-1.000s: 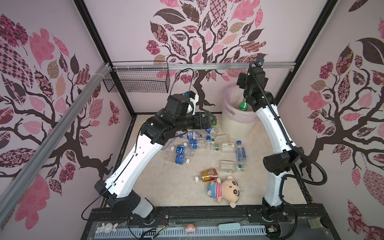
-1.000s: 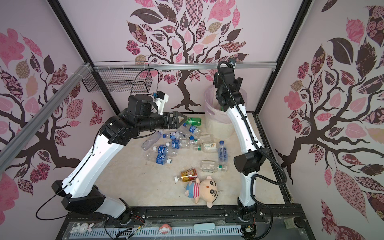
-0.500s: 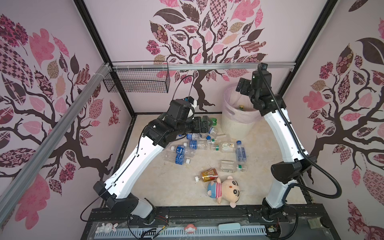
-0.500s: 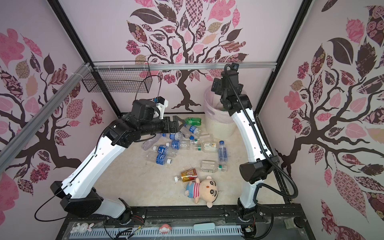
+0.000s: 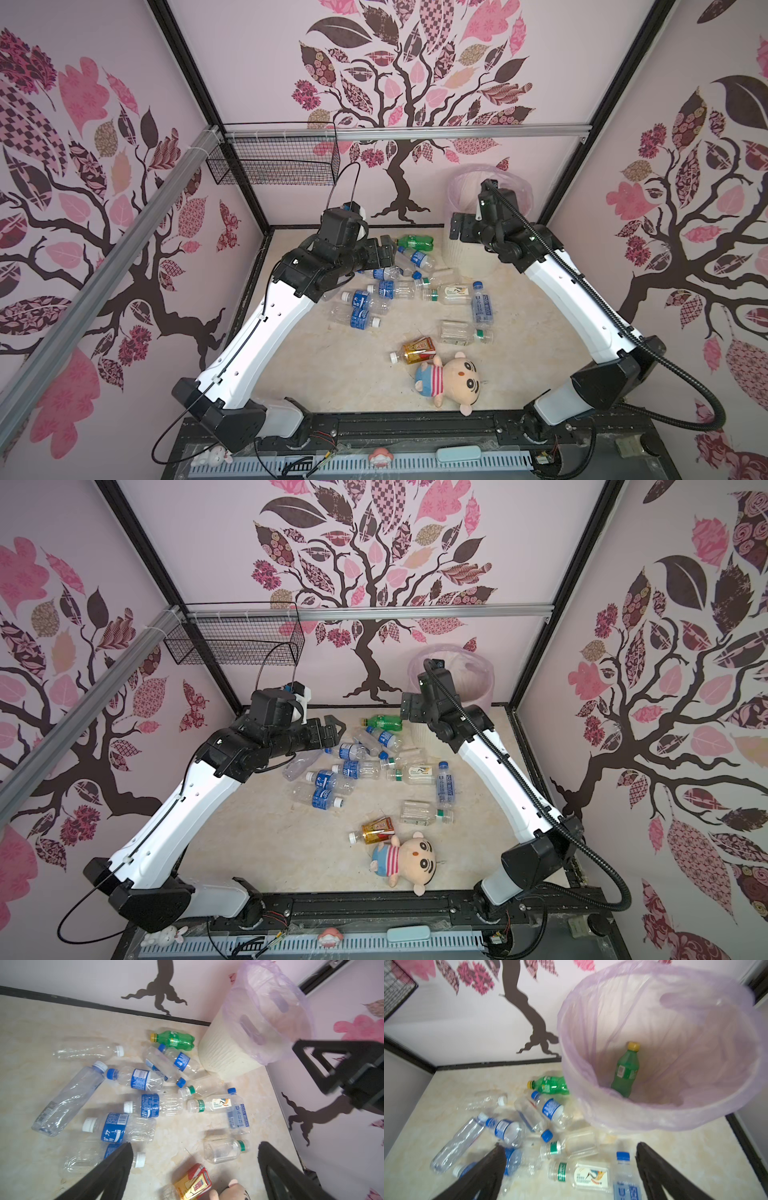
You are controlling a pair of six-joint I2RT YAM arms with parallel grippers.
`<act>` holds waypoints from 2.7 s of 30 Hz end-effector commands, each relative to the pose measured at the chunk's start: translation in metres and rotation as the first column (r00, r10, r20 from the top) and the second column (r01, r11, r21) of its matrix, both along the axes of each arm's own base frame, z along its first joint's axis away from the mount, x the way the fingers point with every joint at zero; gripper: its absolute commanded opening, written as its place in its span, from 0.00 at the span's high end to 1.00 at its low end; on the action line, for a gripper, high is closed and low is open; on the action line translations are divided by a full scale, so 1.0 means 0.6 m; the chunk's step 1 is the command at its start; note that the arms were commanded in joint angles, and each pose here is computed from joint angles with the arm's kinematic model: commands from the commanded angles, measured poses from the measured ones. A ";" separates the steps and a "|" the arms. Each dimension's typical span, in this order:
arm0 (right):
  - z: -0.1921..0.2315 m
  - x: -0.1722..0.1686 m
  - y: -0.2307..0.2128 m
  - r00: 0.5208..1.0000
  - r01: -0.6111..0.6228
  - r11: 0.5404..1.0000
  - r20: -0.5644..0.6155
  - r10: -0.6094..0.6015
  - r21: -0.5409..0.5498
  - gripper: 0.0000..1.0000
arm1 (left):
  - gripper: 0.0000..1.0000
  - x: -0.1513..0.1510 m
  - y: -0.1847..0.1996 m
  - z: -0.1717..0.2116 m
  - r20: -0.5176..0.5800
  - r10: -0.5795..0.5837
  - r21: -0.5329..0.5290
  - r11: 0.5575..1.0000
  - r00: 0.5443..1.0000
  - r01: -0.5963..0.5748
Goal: Throw the plastic bottles in the bin
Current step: 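Move both grippers back toward the bottle pile, then lower the left gripper onto a clear blue-labelled water bottle and grasp it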
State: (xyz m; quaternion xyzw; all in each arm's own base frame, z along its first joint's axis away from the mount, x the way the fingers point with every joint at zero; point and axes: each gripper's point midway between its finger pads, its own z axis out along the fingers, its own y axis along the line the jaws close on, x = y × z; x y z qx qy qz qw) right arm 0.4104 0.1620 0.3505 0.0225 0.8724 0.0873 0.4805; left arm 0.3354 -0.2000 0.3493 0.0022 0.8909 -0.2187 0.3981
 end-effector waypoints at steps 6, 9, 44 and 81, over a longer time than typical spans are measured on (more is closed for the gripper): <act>-0.112 -0.127 0.091 0.974 -0.137 0.984 -0.164 0.155 0.114 0.00 | 0.03 0.021 0.042 -0.083 -0.048 0.125 0.121 0.986 0.991 -0.118; -0.161 -0.148 0.096 0.959 -0.127 0.978 -0.233 0.164 0.165 0.00 | 0.03 0.023 0.056 -0.103 -0.060 0.159 0.156 0.977 0.985 -0.148; -0.217 -0.165 0.208 0.854 -0.359 0.905 -0.313 0.416 0.227 0.00 | 0.03 -0.022 0.198 -0.362 -0.561 0.366 0.082 0.917 0.742 -0.390; -0.181 -0.195 0.204 0.874 -0.394 0.892 -0.208 0.438 0.222 0.00 | 0.23 -0.026 0.182 -0.537 -0.746 0.405 0.110 0.858 0.528 -0.502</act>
